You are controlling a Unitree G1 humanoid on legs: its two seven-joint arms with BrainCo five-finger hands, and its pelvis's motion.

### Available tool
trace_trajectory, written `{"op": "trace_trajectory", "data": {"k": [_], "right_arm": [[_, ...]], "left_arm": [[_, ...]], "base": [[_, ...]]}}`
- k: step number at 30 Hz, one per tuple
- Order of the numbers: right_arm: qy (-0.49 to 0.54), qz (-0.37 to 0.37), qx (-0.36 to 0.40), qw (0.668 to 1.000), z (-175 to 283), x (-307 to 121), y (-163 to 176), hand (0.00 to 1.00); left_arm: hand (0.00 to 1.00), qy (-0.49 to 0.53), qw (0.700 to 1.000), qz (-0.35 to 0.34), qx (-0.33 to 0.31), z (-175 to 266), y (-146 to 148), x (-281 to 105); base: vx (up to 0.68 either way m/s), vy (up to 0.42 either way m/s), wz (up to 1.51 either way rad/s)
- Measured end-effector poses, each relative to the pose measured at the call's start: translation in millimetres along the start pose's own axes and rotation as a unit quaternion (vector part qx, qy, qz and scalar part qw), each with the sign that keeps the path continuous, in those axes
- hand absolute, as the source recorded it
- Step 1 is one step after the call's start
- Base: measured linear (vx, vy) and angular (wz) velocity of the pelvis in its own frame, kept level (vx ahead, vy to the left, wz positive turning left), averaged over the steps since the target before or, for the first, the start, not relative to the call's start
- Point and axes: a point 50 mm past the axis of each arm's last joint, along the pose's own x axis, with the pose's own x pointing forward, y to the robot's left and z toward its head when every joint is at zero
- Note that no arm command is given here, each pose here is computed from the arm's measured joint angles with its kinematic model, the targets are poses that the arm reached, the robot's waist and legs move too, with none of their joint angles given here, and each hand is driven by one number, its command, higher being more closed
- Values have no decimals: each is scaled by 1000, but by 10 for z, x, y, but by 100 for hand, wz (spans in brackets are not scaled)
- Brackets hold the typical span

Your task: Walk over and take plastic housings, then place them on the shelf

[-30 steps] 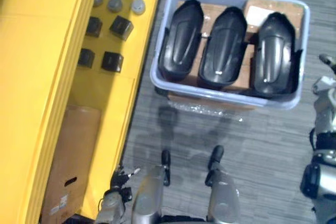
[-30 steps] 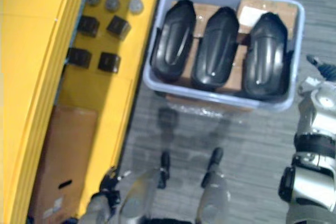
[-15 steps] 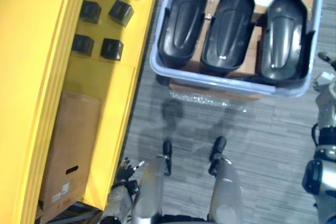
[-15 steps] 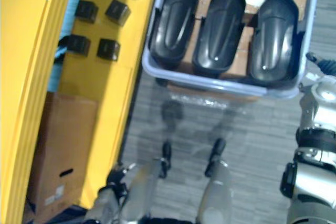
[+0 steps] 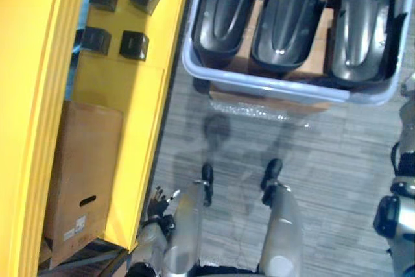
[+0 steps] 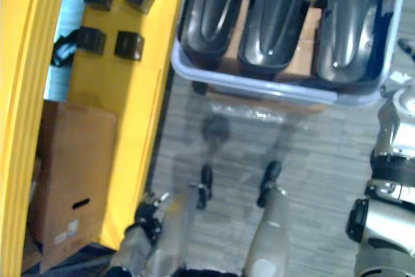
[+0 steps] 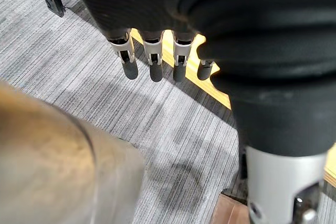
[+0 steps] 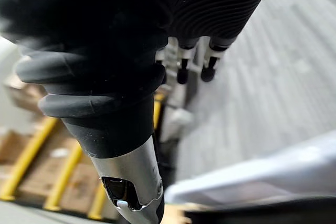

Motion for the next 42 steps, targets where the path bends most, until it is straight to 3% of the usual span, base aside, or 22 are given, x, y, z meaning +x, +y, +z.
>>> {"op": "trace_trajectory", "data": {"k": [7,17,31,32,42], "right_arm": [[-33,-2,4,999,123,-4,4,0],[36,29,0,999,10,59,98,0],[95,78,-65,990,-192,78,138,0],[100,77,-71,989,-198,101,128,100],[149,83,-114,979,-281,186,34,100]], "left_arm": [[0,-4,1000,0,-2,12,-1,1],[0,-10,1000,-1,-20,14,-18,-2],[0,-10,998,-5,-63,11,-33,-6],[0,-11,998,-8,-64,16,-47,-6],[0,-10,996,-9,-86,19,-64,-8]], "base": [[0,0,0],[1,3,-1],[0,24,-1],[4,60,5],[-2,40,0]]}}
